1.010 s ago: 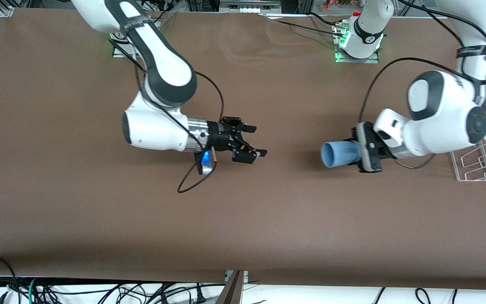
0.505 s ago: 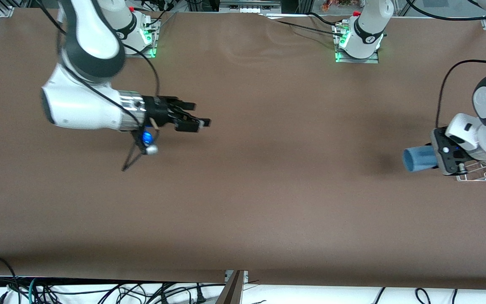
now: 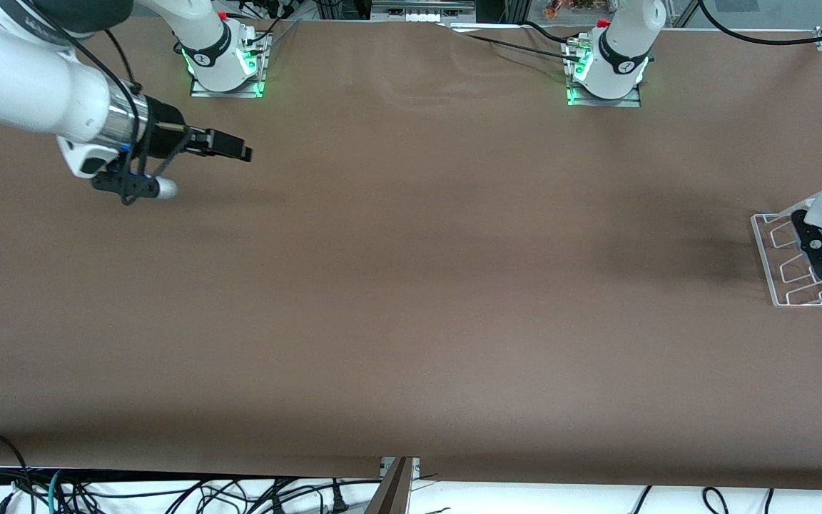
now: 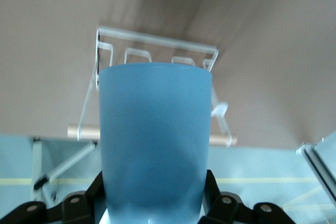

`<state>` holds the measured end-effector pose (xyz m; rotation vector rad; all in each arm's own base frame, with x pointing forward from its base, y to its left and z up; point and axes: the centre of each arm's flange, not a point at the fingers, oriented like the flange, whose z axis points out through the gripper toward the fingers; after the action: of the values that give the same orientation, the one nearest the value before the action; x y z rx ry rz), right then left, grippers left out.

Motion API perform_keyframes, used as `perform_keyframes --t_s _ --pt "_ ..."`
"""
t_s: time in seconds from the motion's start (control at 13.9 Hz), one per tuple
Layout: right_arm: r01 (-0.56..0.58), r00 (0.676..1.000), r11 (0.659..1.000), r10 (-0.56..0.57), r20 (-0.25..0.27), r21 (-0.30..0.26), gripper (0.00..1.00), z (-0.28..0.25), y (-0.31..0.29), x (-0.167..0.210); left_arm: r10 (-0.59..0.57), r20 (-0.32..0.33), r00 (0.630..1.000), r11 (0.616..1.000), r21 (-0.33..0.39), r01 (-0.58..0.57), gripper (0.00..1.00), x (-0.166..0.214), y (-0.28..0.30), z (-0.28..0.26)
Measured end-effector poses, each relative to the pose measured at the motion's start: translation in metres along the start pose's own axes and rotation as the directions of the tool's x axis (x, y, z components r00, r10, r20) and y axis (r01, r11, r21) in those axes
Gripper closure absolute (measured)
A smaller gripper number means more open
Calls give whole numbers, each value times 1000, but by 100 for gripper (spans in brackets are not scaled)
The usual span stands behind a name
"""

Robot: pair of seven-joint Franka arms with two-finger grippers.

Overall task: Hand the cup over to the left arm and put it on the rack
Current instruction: 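Carry the cup to the rack with the left gripper while the right gripper retracts, then lower the cup onto the rack's dowel with the left gripper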

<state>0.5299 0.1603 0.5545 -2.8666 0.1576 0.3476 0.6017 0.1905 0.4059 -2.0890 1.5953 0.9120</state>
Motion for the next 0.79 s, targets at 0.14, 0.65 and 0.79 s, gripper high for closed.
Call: perform_keyframes --t_s 0.14,0.65,0.79 --pt "122 991 988 -126 -38 -93 0 -12 22 2 -33 98 995 999 12 32 27 -4 -3 9" --pt "273 954 907 -299 -33 -320 0 -27 56 10 -88 286 954 996 44 78 27 14 -14 47" --pt "276 950 904 -308 -48 -327 0 -34 53 5 -82 313 946 996 65 65 27 21 -16 56"
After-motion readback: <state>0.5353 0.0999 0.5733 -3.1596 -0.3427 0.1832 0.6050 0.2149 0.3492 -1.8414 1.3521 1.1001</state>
